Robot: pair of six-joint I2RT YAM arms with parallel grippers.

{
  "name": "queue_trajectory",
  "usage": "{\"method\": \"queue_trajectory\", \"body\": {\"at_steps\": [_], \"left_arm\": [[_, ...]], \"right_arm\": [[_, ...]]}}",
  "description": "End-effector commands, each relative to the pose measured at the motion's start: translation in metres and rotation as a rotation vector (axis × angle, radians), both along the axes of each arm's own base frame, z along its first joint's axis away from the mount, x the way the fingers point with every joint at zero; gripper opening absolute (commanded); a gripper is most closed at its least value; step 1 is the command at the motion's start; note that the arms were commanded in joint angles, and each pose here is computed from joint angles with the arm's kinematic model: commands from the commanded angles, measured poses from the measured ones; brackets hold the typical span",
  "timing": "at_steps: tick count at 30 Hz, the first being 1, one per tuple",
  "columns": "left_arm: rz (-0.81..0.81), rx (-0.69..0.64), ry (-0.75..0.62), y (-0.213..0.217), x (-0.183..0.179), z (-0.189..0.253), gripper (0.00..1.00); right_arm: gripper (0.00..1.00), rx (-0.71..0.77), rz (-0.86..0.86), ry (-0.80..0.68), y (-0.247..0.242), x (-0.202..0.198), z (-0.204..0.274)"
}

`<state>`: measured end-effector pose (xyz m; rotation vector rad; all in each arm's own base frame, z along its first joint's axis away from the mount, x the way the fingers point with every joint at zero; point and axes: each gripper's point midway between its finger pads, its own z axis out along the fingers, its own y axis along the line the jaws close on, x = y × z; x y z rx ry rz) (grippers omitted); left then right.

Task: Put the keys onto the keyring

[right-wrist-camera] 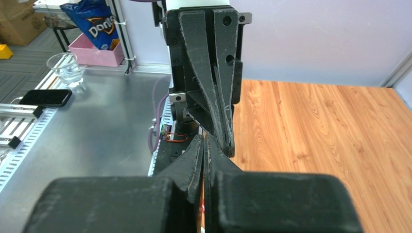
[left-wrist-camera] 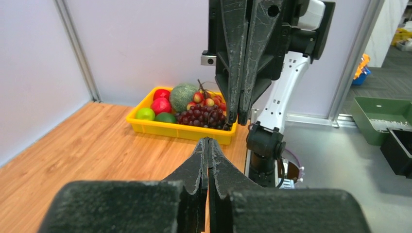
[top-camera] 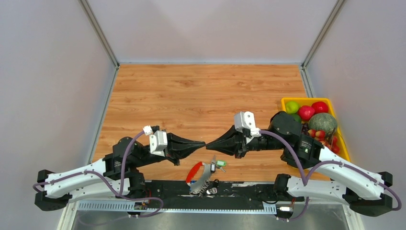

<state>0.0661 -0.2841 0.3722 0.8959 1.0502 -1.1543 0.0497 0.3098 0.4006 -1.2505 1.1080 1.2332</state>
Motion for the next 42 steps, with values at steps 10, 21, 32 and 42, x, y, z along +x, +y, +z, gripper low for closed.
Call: {"method": "queue_trajectory", "body": {"at_steps": [10, 21, 32, 42], "left_arm": [[0.260, 0.023, 0.157, 0.026, 0.041, -0.031, 0.27], [0.476, 0.105, 0.346, 0.041, 0.072, -0.094, 0.66], [0.615, 0.149, 0.441, 0.059, 0.086, -0.120, 0.80], [0.765, 0.120, 0.488, 0.092, 0.098, -0.123, 0.86]], "right_arm": [[0.43, -0.177, -0.371, 0.260, -0.019, 0.048, -0.090], [0.48, -0.441, -0.455, 0.533, -0.026, 0.040, -0.217], [0.41, -0.581, -0.411, 0.622, 0.008, 0.032, -0.295], [0.28, -0.619, -0.335, 0.585, 0.056, 0.024, -0.322]]}}
